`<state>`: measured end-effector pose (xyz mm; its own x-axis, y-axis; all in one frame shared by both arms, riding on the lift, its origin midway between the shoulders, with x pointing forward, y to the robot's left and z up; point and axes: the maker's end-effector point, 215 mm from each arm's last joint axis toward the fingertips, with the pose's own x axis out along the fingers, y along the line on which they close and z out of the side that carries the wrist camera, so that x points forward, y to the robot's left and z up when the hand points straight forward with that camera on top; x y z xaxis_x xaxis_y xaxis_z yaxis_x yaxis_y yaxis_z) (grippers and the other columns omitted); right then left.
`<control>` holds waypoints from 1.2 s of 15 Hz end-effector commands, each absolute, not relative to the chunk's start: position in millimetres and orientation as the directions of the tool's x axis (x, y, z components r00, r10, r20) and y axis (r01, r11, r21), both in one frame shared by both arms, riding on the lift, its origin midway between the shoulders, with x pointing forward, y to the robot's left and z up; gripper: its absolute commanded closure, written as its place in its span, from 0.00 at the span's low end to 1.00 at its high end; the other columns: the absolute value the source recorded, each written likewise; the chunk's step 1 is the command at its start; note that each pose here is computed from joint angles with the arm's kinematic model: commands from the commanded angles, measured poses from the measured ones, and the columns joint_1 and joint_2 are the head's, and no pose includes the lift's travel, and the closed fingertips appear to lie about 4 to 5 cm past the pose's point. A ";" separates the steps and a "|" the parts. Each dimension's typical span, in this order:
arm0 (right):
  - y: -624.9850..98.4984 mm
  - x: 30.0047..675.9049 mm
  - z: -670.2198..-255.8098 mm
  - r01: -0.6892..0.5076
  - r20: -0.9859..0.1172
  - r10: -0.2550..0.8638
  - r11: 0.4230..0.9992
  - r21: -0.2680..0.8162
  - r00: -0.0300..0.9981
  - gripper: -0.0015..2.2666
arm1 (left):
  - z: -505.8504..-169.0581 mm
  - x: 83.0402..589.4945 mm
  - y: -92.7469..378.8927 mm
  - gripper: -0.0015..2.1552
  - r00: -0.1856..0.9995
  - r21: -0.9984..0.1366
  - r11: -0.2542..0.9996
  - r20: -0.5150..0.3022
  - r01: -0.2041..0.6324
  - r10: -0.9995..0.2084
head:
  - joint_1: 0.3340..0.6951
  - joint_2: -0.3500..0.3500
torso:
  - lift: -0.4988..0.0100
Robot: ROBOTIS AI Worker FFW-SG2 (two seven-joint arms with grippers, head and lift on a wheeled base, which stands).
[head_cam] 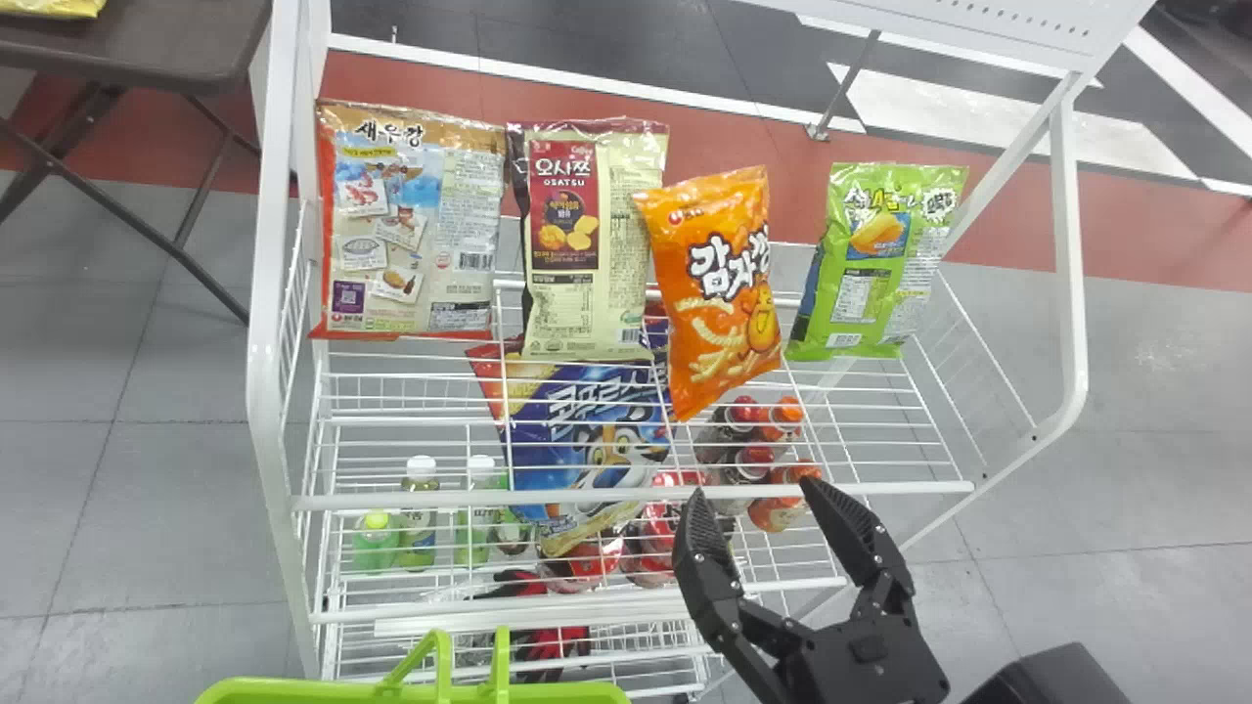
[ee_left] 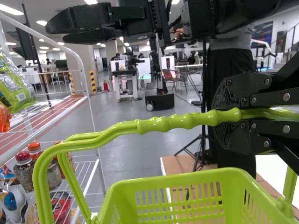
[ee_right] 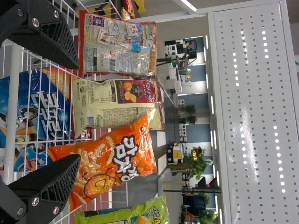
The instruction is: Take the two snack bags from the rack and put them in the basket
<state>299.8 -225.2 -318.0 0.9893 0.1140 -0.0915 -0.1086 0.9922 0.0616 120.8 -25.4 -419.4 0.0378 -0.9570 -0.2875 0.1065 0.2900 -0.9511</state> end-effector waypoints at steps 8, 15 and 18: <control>-227.7 299.7 -314.3 -0.106 -0.074 0.110 0.993 0.057 0.991 0.07 | -418.5 121.9 -26.2 0.77 0.041 -0.952 0.287 -0.284 0.108 -0.958 | 1.00 0.00 | 0.96; -224.9 312.3 -317.7 -0.113 -0.078 0.117 0.992 0.063 0.990 0.08 | -418.3 119.2 -28.9 0.77 0.034 -0.954 0.282 -0.280 0.106 -0.959 | 1.00 0.00 | 0.96; -205.0 342.1 -328.2 -0.144 -0.115 0.152 0.986 0.079 0.982 0.08 | -417.1 112.7 -36.9 0.77 0.014 -0.954 0.277 -0.277 0.110 -0.961 | 1.00 0.00 | 0.96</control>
<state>327.0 -215.4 -323.1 0.9864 0.1338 -0.0953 -0.1274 0.9893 0.0713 116.6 -31.5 -418.9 0.0251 -0.9587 -0.2834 0.1084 0.2844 -0.9526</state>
